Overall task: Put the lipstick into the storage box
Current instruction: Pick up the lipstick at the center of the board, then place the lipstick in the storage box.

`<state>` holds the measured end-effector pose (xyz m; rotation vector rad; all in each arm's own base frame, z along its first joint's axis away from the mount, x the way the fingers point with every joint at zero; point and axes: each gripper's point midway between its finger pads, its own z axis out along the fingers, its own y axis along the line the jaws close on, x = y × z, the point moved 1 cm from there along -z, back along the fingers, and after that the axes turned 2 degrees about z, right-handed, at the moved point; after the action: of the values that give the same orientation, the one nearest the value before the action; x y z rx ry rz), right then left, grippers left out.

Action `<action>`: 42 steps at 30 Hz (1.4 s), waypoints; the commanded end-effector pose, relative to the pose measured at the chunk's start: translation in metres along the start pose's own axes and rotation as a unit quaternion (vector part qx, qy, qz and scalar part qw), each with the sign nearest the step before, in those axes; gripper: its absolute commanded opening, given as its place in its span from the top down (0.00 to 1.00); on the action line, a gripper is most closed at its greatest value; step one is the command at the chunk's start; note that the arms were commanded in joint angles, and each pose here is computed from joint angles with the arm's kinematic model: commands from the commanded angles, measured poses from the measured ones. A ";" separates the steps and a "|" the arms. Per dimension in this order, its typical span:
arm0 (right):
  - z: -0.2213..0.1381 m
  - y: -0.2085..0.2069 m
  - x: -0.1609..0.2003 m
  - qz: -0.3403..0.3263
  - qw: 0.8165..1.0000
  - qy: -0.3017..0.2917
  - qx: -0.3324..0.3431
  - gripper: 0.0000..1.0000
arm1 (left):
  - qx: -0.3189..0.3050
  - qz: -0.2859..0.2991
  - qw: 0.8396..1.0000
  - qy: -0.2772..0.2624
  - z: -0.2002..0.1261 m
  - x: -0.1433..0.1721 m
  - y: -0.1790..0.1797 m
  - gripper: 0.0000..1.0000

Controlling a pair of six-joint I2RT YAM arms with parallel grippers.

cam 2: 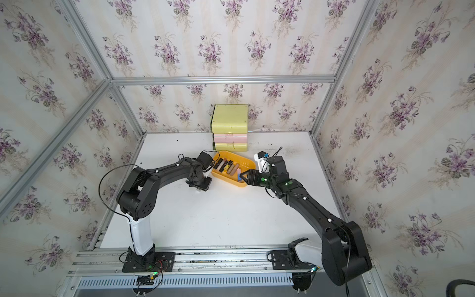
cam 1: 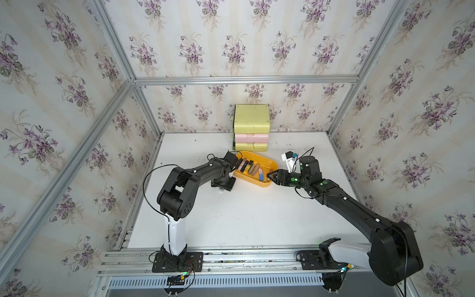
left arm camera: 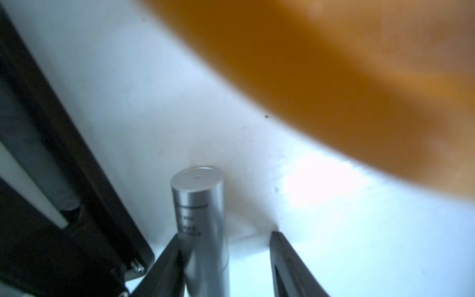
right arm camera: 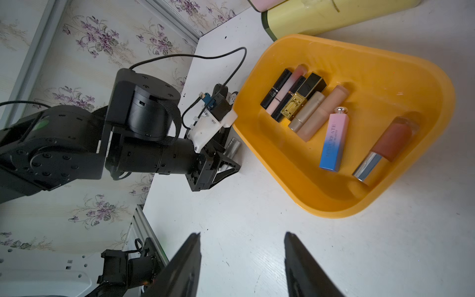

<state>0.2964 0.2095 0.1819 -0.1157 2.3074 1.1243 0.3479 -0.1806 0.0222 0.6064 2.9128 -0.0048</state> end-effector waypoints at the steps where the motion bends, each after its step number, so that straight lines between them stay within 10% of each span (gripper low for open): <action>1: -0.001 0.005 -0.004 -0.005 1.000 -0.008 -0.010 0.45 | -0.005 0.001 0.999 0.047 0.008 0.024 0.002 0.57; 12: -0.003 0.006 -0.005 -0.004 1.000 -0.012 -0.008 0.45 | 0.011 0.003 0.999 0.042 0.006 0.021 -0.003 0.82; 27: -0.007 0.012 -0.008 -0.006 1.000 -0.016 -0.015 0.45 | 0.153 -0.031 0.987 -0.047 -0.059 0.009 -0.028 0.85; 42: -0.019 0.082 -0.008 -0.022 0.978 0.020 -0.206 0.43 | 0.428 0.001 0.870 -0.244 -0.212 -0.020 -0.088 0.84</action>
<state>0.2809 0.2341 0.2256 -0.2209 2.1715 1.4295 0.2992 -0.2435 0.1983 0.5560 2.4334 -1.0912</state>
